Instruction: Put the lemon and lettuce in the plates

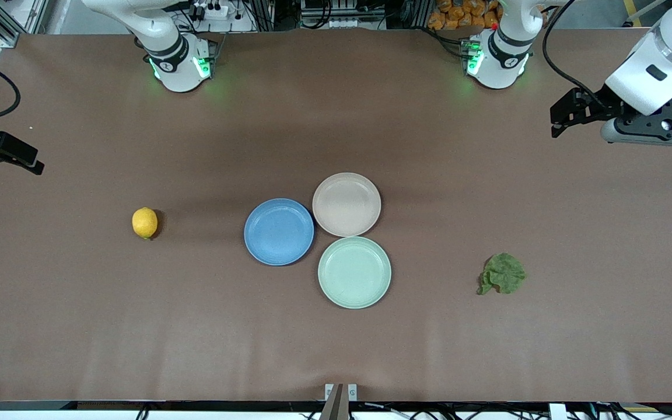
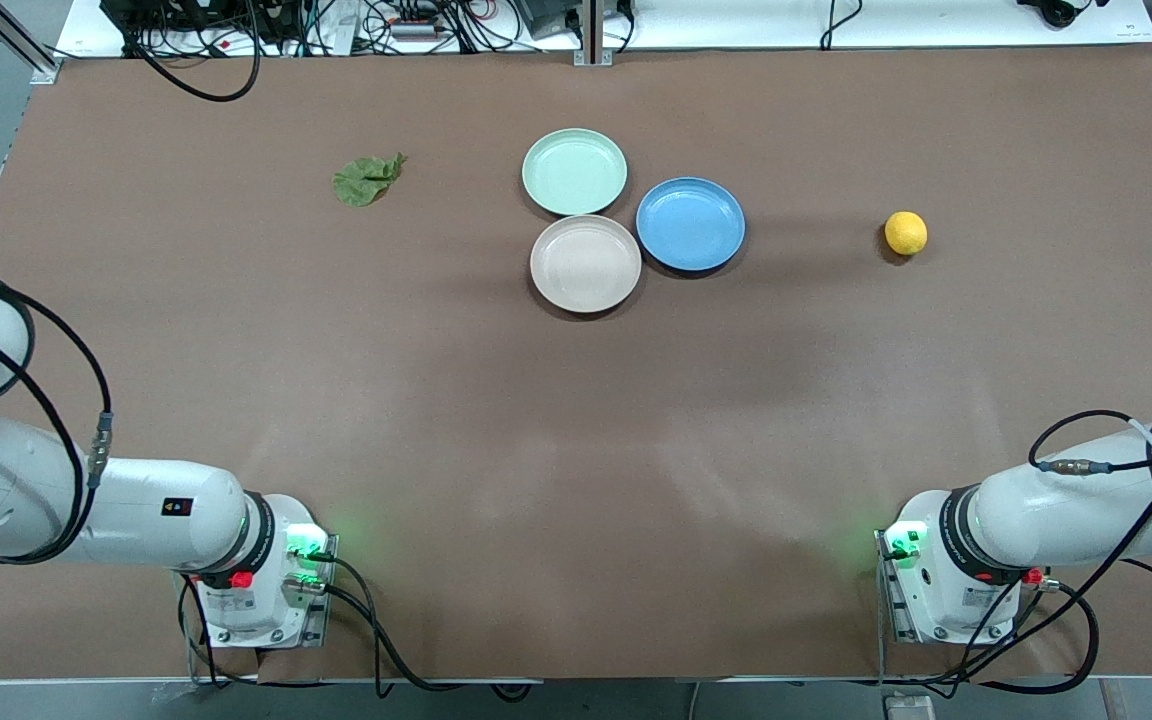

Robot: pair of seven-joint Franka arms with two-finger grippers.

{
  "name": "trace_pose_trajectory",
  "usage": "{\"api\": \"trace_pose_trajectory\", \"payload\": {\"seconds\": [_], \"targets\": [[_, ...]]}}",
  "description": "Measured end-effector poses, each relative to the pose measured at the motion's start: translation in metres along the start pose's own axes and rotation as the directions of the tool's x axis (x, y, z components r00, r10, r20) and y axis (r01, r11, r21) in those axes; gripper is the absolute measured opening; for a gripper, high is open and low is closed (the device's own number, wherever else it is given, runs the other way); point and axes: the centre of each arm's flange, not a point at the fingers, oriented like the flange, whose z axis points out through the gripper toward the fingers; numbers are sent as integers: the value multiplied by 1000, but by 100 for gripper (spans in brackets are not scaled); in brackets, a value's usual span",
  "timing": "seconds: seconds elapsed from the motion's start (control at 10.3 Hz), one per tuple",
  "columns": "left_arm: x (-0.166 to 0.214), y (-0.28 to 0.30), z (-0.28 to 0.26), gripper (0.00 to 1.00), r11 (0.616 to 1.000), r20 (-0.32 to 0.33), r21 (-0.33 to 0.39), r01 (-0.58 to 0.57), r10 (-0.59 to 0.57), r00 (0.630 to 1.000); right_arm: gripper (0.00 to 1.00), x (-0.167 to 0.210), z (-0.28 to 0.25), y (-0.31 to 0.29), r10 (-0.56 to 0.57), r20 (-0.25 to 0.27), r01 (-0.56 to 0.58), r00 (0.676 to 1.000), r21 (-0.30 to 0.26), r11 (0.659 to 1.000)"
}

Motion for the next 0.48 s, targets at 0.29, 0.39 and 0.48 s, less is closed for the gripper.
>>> {"api": "trace_pose_trajectory", "payload": {"seconds": [0.29, 0.39, 0.48], "targets": [[0, 0, 0, 100, 1000, -2, 0, -2, 2, 1000, 100, 0, 0, 0, 0, 0, 0, 1000, 0, 1000], [0, 0, 0, 100, 1000, -3, 0, -3, 3, 1000, 100, 0, 0, 0, 0, 1, 0, 1000, 0, 1000], [0, 0, -1, 100, 1000, -3, 0, -3, 3, 1000, 100, 0, 0, 0, 0, 1, 0, 1000, 0, 1000]]}}
